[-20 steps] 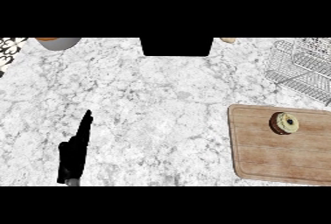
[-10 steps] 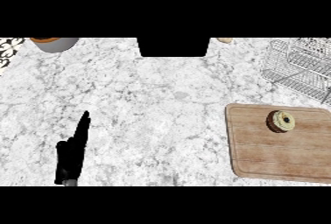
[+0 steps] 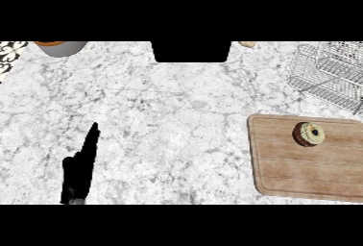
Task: Pick the lemon from the cutting board and place it in the tiered basket
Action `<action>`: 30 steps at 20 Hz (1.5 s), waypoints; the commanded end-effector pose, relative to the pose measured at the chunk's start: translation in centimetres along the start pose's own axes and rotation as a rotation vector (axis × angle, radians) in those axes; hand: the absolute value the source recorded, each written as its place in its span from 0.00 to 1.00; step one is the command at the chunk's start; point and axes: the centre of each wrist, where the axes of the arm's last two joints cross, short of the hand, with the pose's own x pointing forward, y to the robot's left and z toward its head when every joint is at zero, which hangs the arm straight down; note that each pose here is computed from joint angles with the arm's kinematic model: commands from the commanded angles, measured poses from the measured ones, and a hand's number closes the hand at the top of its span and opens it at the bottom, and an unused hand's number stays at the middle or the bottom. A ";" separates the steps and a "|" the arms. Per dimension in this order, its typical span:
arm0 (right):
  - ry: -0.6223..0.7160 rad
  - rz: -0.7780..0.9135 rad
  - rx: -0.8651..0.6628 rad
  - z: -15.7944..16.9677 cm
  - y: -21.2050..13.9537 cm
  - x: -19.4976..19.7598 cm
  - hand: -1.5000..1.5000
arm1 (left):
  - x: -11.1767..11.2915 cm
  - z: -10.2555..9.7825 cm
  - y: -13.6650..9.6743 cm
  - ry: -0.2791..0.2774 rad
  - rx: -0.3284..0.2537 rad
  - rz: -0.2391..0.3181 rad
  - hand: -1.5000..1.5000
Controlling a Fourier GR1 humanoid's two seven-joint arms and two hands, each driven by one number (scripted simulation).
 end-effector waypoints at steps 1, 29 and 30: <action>0.012 0.018 -0.025 -1.3 -1.6 2.2 1.00 | -0.4 -0.7 -0.5 0.038 -0.016 0.007 0.50; 0.053 0.066 0.058 -13.0 11.2 7.8 1.00 | -0.9 -0.3 -1.9 0.043 -0.051 -0.008 0.50; 0.062 0.054 0.057 -13.5 12.0 8.9 1.00 | -1.9 0.1 -0.8 0.049 -0.037 0.000 0.50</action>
